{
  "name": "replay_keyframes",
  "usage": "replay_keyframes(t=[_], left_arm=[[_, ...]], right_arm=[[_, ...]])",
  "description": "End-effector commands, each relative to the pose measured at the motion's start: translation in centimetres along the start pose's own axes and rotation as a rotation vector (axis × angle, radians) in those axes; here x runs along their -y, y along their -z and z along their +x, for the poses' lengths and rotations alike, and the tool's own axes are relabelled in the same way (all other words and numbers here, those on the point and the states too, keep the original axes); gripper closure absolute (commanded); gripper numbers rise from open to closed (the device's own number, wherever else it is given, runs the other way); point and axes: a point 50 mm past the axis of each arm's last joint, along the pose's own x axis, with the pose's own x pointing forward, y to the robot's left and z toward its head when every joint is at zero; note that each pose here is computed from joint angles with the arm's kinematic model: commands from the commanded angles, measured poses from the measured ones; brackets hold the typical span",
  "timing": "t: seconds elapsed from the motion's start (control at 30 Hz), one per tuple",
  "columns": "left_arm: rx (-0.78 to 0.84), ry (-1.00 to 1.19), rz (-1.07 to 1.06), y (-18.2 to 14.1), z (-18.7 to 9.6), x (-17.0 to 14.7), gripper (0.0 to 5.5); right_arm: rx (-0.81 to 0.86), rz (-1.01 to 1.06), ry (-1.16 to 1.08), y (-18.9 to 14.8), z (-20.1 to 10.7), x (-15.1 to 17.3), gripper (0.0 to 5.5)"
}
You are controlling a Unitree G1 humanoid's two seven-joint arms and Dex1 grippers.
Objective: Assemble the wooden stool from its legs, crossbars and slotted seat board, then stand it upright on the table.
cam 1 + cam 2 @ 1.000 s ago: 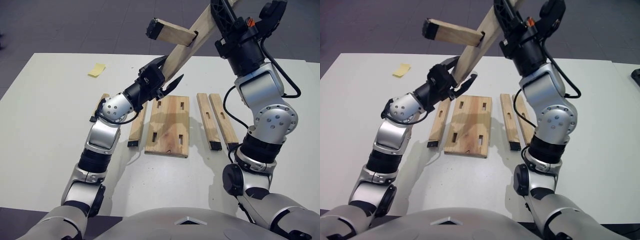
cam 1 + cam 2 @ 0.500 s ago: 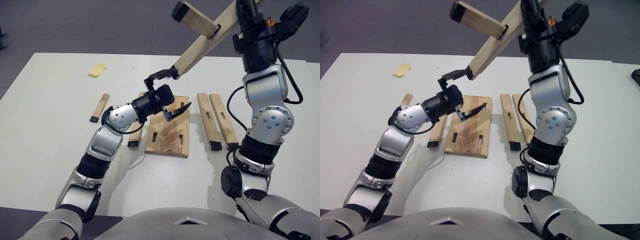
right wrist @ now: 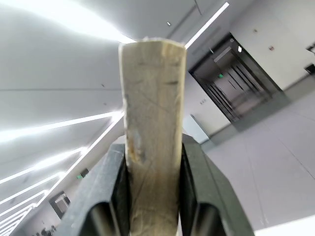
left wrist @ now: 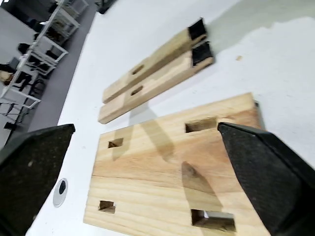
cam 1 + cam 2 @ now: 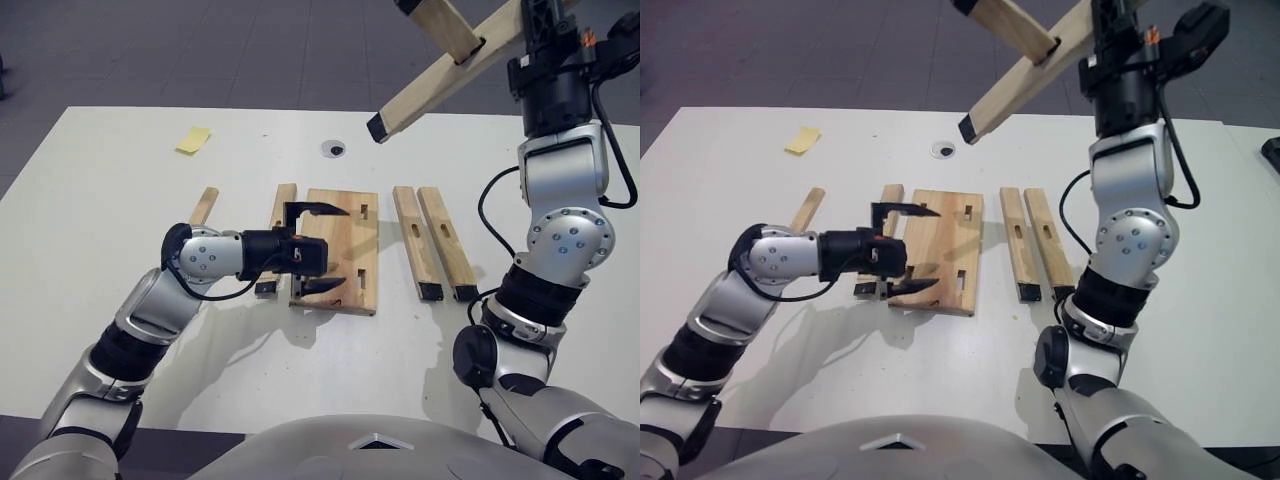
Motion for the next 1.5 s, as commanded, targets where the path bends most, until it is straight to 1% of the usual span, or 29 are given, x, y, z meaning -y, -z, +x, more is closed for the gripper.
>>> replay_keyframes(t=[0.03,0.2,0.43,0.67,0.8,0.87,0.93,1.0,1.03,1.1,1.17,1.23,1.3,1.33,1.4,1.5], left_arm=[[-0.05,0.148,0.034,0.1,-0.3,1.7,0.1],[-0.13,0.182,0.069,1.5,0.8,2.9,0.1],[-0.269,0.024,0.122,4.5,3.3,1.9,0.1],[-0.277,-0.128,0.101,5.5,4.8,0.0,0.1],[-0.26,-0.183,0.081,5.6,5.7,-0.6,0.1],[-0.223,-0.222,0.063,5.0,5.8,-1.1,0.1],[-0.144,-0.289,0.017,3.6,5.3,-2.1,0.1],[-0.06,-0.38,-0.054,2.0,3.9,-3.5,0.1],[-0.029,-0.43,-0.098,1.4,2.9,-4.1,0.1],[0.067,-0.551,-0.249,0.4,0.3,-5.3,0.1],[0.184,-0.688,-0.421,0.1,-2.6,-6.5,0.1],[0.235,-0.901,-0.565,1.4,-5.7,-7.8,0.1],[0.265,-1.128,-0.701,3.0,-7.9,-8.9,0.1],[0.269,-1.227,-0.759,3.8,-8.5,-9.2,0.1],[0.242,-1.356,-0.83,5.1,-8.5,-9.2,0.1],[0.187,-1.49,-0.901,6.5,-7.7,-8.7,0.1]], right_arm=[[-0.05,-0.003,0.024,1.0,-0.1,0.2,4.51],[-0.067,0.013,0.018,1.5,0.0,0.0,4.51],[-0.06,0.023,0.008,1.4,0.2,-0.3,4.51],[-0.038,0.024,0.013,1.2,0.2,-0.3,4.51],[-0.038,0.006,0.006,1.3,0.5,-0.4,4.51],[-0.041,-0.009,0.004,1.4,0.4,-0.4,4.51],[-0.041,-0.031,0.009,1.5,0.2,-0.3,4.51],[-0.04,-0.066,0.019,1.6,0.0,-0.2,4.51],[-0.043,-0.092,0.02,1.7,-0.1,-0.2,4.51],[-0.05,-0.138,0.021,2.0,-0.6,-0.2,4.51],[-0.052,-0.188,0.039,2.2,-1.3,0.1,4.51],[-0.061,-0.234,0.06,2.5,-2.1,0.4,4.51],[-0.073,-0.26,0.082,2.7,-3.0,0.6,4.51],[-0.075,-0.267,0.1,2.8,-3.4,0.8,4.51],[-0.071,-0.267,0.124,2.8,-4.1,1.0,4.51],[-0.073,-0.255,0.151,3.3,-4.8,1.3,4.51]])
